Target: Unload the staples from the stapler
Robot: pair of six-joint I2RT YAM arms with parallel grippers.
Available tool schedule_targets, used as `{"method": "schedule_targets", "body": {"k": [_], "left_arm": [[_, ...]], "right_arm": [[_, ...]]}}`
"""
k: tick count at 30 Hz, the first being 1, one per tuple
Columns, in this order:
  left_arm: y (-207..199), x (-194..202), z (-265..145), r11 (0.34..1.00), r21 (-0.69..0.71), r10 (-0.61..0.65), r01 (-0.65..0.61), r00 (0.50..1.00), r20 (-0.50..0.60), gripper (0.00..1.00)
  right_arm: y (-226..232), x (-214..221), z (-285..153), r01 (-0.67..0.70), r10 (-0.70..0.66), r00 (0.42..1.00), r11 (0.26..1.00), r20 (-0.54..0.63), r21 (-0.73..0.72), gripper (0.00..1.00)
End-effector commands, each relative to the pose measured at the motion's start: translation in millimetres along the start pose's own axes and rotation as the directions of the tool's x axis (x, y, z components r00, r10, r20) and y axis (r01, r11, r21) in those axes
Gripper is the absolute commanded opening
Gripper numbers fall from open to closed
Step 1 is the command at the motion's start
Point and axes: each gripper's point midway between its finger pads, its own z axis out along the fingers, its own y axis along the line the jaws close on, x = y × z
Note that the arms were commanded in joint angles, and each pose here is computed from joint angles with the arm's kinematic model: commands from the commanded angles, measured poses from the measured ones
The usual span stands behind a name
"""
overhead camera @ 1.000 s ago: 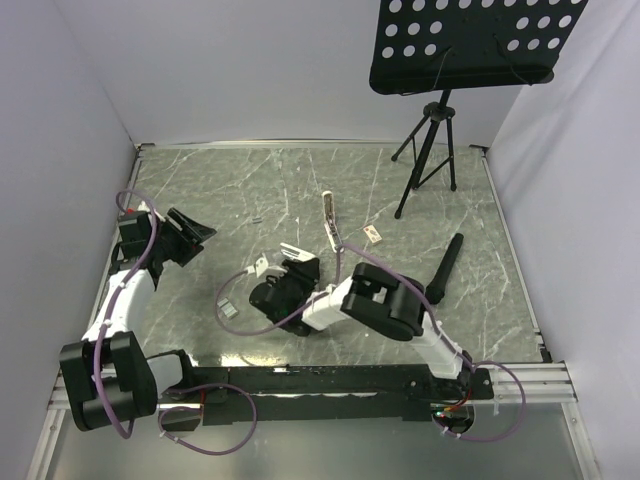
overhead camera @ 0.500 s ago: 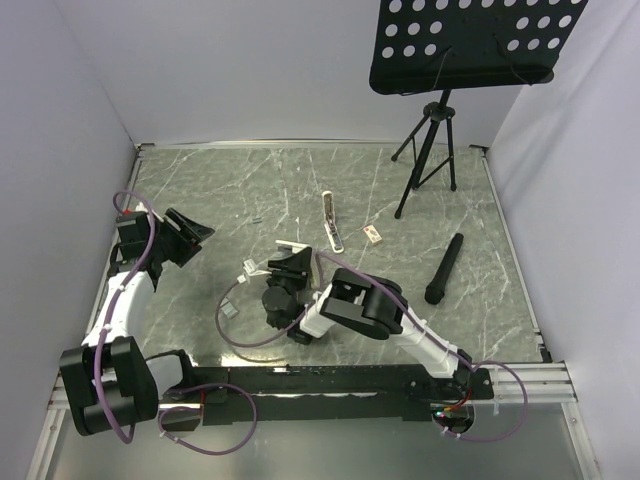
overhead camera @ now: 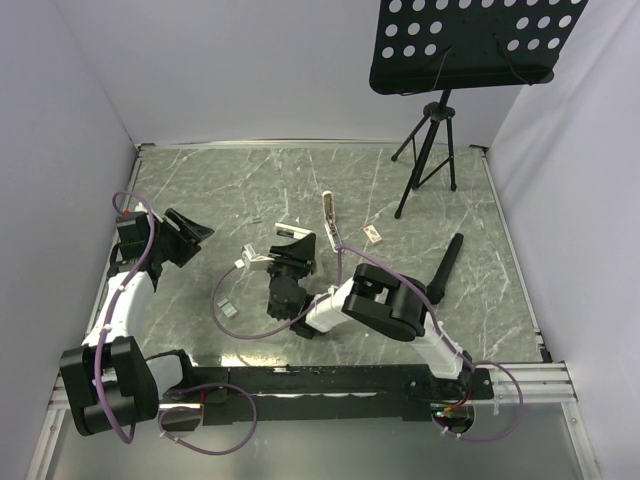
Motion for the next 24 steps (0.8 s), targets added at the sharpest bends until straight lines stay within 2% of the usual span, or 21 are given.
{"method": "schedule_targets", "body": {"k": [1, 4, 7, 10, 11, 12, 13, 14, 16, 17, 18, 20, 21, 24], "left_arm": [[-4, 0, -1, 1.000, 0.029, -0.002, 0.003, 1.000, -0.003, 0.68], [-5, 0, -1, 0.999, 0.038, 0.001, -0.001, 1.000, -0.004, 0.68], [-7, 1, -1, 0.999, 0.051, 0.006, -0.005, 1.000, -0.012, 0.68], [-11, 5, 0, 0.996, 0.087, 0.006, -0.004, 1.000, -0.030, 0.68], [-14, 6, 0, 0.995, 0.101, 0.012, -0.009, 0.999, -0.033, 0.67], [-15, 6, 0, 0.994, 0.107, 0.011, -0.007, 0.999, -0.032, 0.67], [-14, 5, 0, 0.994, 0.106, 0.011, -0.007, 0.999, -0.033, 0.67], [-14, 6, 1, 0.994, 0.105, 0.014, -0.010, 0.999, -0.036, 0.67], [-15, 6, 0, 0.994, 0.110, 0.026, -0.022, 0.999, -0.038, 0.67], [-16, 7, 0, 0.993, 0.119, 0.031, -0.025, 0.999, -0.044, 0.67], [-18, 9, -1, 0.990, 0.136, 0.052, -0.045, 0.997, -0.051, 0.67], [-28, 11, -3, 0.977, 0.195, 0.097, -0.083, 0.993, -0.060, 0.65], [-36, 18, -6, 0.964, 0.245, 0.128, -0.103, 0.988, -0.087, 0.64], [-52, 24, -9, 0.941, 0.295, 0.199, -0.167, 0.976, -0.082, 0.65]], "right_arm": [[-76, -3, 2, -0.423, 0.422, 0.906, 0.899, 0.030, 0.115, 0.12], [-119, -5, 7, -0.544, 0.541, 0.839, 0.827, 0.061, 0.144, 0.13], [-139, -11, 10, -0.614, 0.609, 0.789, 0.777, 0.076, 0.138, 0.13], [-127, -24, 12, -0.640, 0.637, 0.768, 0.767, 0.063, 0.045, 0.13], [-85, -34, 10, -0.615, 0.620, 0.784, 0.782, 0.025, -0.106, 0.13], [-62, -34, 3, -0.607, 0.618, 0.786, 0.761, -0.029, -0.230, 0.13], [-73, -37, 9, -0.719, 0.723, 0.681, 0.632, -0.112, -0.289, 0.13], [-54, -49, 1, -0.799, 0.804, 0.559, 0.455, -0.205, -0.394, 0.13], [-47, -46, 1, -0.817, 0.816, 0.522, 0.392, -0.251, -0.423, 0.14], [-39, -40, 6, -0.839, 0.816, 0.486, 0.335, -0.313, -0.429, 0.14], [-24, -44, -4, -0.817, 0.783, 0.495, 0.272, -0.376, -0.509, 0.14], [-12, -41, -2, -0.819, 0.764, 0.465, 0.178, -0.447, -0.546, 0.14], [-5, -49, -15, -0.788, 0.737, 0.457, 0.075, -0.498, -0.611, 0.14], [-1, -39, -18, -0.777, 0.710, 0.392, -0.085, -0.585, -0.623, 0.14]]}}
